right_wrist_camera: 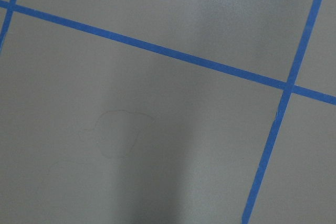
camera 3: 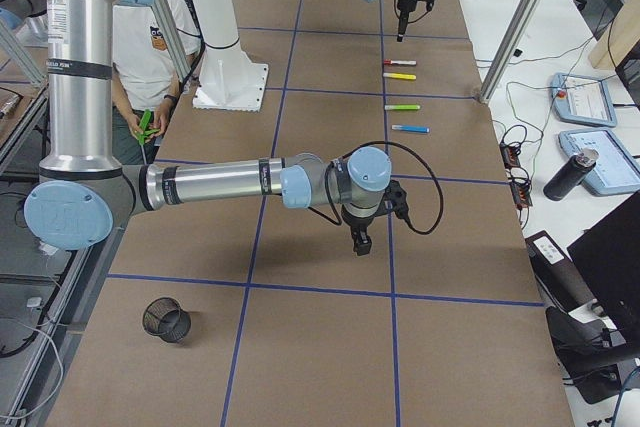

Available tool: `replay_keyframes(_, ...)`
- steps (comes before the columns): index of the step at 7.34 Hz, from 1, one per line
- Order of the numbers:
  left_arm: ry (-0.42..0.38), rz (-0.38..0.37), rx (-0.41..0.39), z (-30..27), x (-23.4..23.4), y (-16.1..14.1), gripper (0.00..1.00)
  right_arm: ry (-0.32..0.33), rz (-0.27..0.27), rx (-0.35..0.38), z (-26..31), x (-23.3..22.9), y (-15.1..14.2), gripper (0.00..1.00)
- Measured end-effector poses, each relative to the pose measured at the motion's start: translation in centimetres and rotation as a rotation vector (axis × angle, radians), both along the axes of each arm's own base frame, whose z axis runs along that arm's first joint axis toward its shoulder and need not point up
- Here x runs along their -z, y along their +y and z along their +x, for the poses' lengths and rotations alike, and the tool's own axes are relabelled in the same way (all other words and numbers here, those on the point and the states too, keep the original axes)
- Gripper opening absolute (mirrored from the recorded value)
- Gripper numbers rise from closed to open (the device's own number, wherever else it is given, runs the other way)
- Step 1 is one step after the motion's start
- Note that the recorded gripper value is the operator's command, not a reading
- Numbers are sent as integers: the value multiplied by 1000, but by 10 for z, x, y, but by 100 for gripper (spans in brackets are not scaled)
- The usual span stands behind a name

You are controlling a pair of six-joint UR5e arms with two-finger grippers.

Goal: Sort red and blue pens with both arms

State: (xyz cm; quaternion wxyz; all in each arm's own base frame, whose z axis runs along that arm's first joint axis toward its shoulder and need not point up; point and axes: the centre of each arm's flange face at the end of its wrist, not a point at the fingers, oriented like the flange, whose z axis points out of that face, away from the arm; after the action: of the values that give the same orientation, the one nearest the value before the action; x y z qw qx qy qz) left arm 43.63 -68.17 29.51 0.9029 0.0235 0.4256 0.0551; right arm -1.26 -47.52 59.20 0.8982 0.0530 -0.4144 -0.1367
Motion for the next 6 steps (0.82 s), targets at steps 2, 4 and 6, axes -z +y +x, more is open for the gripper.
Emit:
replay_keyframes(2, -27, 32, 42, 32, -10, -17, 93, 1, -5, 5, -3, -2, 0, 100)
replay_keyframes(4, -54, 27, 81, 50, -13, -26, 84, 2, -8, 11, -5, -3, 0, 100)
replay_keyframes(6, -50, 25, 94, 59, -24, -27, 73, 3, -10, 15, -7, -5, 0, 100)
